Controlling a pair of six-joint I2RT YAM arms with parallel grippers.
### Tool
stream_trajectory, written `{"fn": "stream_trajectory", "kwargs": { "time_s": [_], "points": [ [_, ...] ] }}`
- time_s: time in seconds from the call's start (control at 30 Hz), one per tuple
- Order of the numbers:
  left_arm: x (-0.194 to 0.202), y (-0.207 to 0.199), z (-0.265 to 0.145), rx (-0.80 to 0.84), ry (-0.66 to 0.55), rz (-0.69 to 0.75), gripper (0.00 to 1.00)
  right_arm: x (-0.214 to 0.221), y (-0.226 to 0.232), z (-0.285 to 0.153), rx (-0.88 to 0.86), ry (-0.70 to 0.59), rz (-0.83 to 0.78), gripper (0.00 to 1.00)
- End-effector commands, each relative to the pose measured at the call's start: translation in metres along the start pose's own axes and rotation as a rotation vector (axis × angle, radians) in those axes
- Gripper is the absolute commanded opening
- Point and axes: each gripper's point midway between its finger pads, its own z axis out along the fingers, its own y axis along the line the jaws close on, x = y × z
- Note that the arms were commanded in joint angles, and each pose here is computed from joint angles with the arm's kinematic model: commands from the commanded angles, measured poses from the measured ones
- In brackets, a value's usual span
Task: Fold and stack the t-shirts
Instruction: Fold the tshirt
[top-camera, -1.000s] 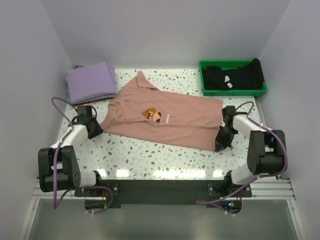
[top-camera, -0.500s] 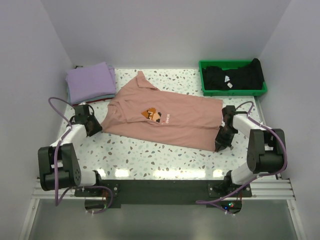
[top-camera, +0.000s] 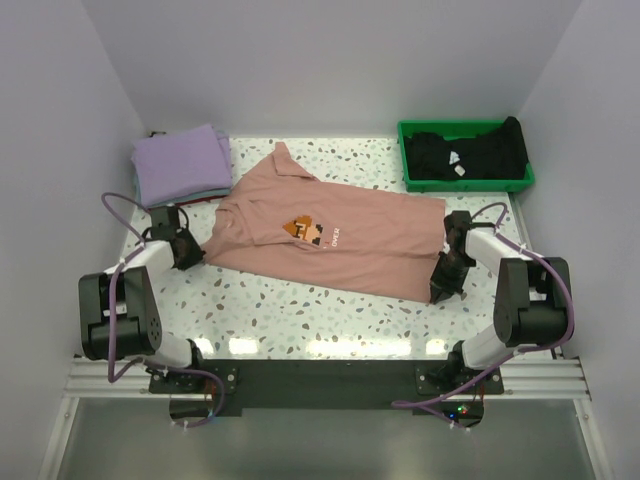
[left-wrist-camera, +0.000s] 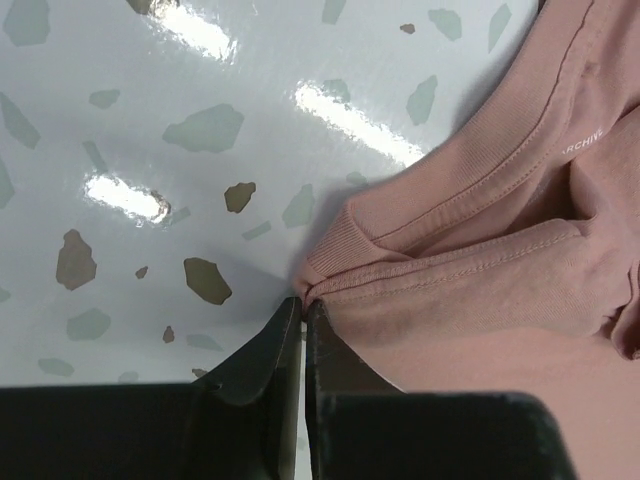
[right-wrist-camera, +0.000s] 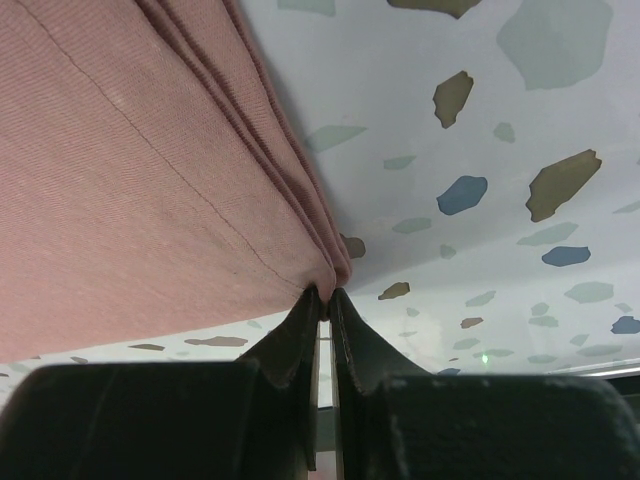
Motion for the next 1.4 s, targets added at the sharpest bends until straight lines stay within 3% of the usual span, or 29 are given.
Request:
{"fn": "stream_trajectory", "kwargs": {
  "time_s": [0.0, 0.1, 0.43, 0.97, 1.27, 1.3, 1.37],
  "points": [
    [-0.019, -0.006, 0.003, 0.025, -0.045, -0.007, 0.05, -0.023, -0.001, 0.014, 0.023, -0.083, -0.003, 0.00],
    [-0.022, -0.005, 0.005, 0.023, -0.044, -0.004, 0.00, -0.023, 0.000, 0.014, 0.021, -0.082, -0.008, 0.00],
    [-0.040, 0.007, -0.015, -0.037, -0.138, 0.012, 0.00, -0.028, -0.002, -0.009, 0.025, -0.123, -0.013, 0.00],
    [-0.029, 0.025, -0.024, -0.124, -0.098, 0.030, 0.00, -0.018, -0.018, -0.011, 0.082, -0.121, -0.013, 0.00],
    [-0.039, 0.022, -0.046, -0.123, -0.120, 0.052, 0.39, -0.016, -0.019, -0.024, 0.074, -0.154, 0.018, 0.00],
    [-0.045, 0.019, -0.053, -0.114, -0.143, 0.051, 0.42, -0.016, -0.019, -0.025, 0.070, -0.156, 0.019, 0.02],
    [-0.051, 0.015, -0.061, -0.101, -0.162, 0.054, 0.46, -0.015, -0.018, -0.027, 0.066, -0.157, 0.019, 0.23]
  ]
}}
